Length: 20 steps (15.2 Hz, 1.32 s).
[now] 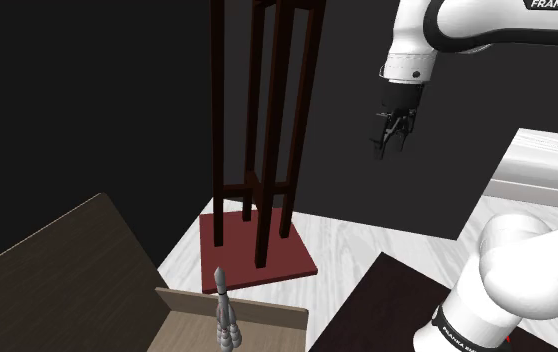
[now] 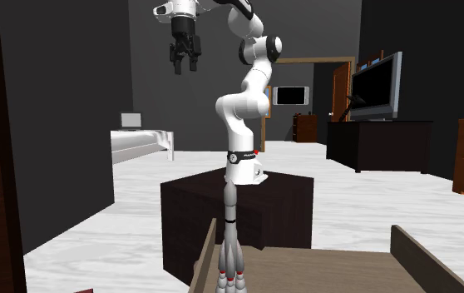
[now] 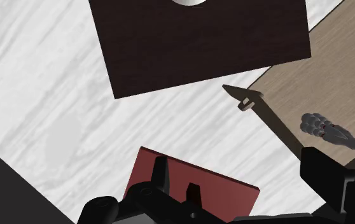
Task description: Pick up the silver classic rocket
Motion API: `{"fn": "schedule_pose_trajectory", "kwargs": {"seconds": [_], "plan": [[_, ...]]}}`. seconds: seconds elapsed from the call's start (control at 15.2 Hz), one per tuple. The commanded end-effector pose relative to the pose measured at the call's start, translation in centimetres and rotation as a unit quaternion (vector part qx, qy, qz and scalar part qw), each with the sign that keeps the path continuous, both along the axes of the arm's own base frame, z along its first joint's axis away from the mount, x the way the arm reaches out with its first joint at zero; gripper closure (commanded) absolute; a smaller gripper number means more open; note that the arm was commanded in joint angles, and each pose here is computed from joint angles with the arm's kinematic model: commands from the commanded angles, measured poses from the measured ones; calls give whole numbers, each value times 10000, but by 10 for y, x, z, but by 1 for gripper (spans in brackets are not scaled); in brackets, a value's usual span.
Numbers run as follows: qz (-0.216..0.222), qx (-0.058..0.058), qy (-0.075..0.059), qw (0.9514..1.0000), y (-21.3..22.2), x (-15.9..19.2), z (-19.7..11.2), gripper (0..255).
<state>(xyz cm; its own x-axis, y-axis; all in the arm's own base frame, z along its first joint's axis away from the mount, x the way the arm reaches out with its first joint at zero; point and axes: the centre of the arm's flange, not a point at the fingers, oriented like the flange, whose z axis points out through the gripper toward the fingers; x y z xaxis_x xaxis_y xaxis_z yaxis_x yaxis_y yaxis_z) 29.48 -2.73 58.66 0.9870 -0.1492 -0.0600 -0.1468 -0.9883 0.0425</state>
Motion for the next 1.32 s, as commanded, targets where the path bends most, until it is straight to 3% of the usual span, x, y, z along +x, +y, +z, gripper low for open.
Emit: {"fn": "schedule_pose_trajectory", "kwargs": {"seconds": [0.0,1.25], "plan": [[0,0,0,10000,0,0,0,0],[-764,-114,-59,9970,191,88,-139,0]]}}
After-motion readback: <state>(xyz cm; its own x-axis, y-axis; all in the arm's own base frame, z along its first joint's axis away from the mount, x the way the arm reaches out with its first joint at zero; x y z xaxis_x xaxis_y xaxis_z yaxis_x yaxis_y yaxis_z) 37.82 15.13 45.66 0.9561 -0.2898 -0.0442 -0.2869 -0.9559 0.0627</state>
